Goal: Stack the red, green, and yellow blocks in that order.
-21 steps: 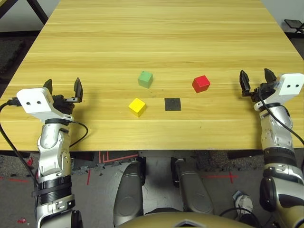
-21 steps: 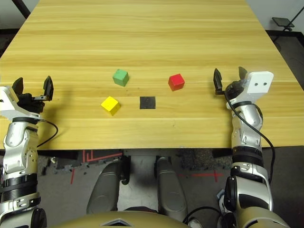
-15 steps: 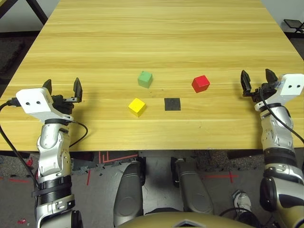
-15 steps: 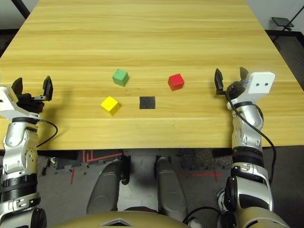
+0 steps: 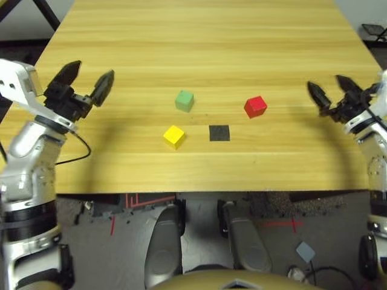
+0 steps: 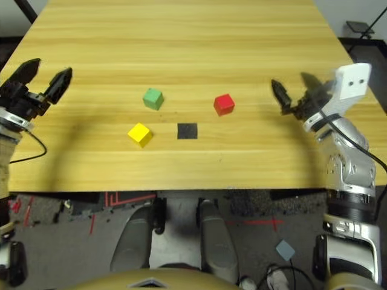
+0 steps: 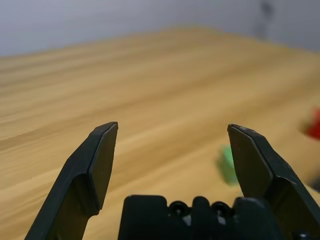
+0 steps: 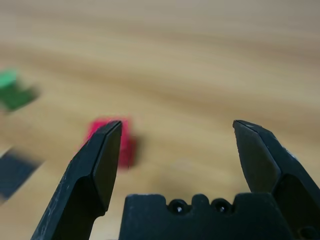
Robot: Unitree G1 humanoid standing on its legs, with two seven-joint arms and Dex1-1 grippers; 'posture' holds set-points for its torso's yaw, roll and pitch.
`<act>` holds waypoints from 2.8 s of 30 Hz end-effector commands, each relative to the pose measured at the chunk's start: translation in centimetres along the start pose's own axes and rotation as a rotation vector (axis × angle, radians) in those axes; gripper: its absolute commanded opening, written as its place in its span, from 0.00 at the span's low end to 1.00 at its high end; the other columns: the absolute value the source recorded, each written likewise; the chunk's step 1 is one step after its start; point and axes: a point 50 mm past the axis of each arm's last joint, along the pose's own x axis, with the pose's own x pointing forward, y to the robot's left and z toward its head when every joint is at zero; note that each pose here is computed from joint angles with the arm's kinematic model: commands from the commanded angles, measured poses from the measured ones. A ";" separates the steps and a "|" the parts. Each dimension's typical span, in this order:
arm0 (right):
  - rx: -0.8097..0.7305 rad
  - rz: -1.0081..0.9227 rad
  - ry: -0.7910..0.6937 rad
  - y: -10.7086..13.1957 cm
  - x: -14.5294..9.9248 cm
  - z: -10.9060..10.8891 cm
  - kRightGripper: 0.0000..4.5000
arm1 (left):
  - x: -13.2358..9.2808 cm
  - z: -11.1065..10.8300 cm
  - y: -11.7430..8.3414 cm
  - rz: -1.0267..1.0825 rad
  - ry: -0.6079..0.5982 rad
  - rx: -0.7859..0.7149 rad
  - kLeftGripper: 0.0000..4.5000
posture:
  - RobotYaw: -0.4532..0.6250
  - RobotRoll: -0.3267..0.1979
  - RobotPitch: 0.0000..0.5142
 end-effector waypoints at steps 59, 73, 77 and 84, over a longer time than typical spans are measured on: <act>-0.399 0.994 0.141 7.3 7.7 1.6 0.46 | 4.7 2.6 -3.4 -0.484 0.335 0.105 1.00 | 0.50 0.30 0.47; -0.513 1.035 0.127 8.3 11.4 -0.4 0.46 | 5.0 2.9 -3.0 -0.446 0.333 0.172 1.00 | 0.56 0.32 0.46; -0.512 1.038 0.149 8.4 11.4 -0.7 0.46 | 4.9 2.9 -2.8 -0.432 0.336 0.171 1.00 | 0.57 0.33 0.46; -0.496 1.034 0.178 8.2 11.5 -1.3 0.46 | 5.2 2.5 -2.2 -0.414 0.333 0.154 1.00 | 0.57 0.33 0.46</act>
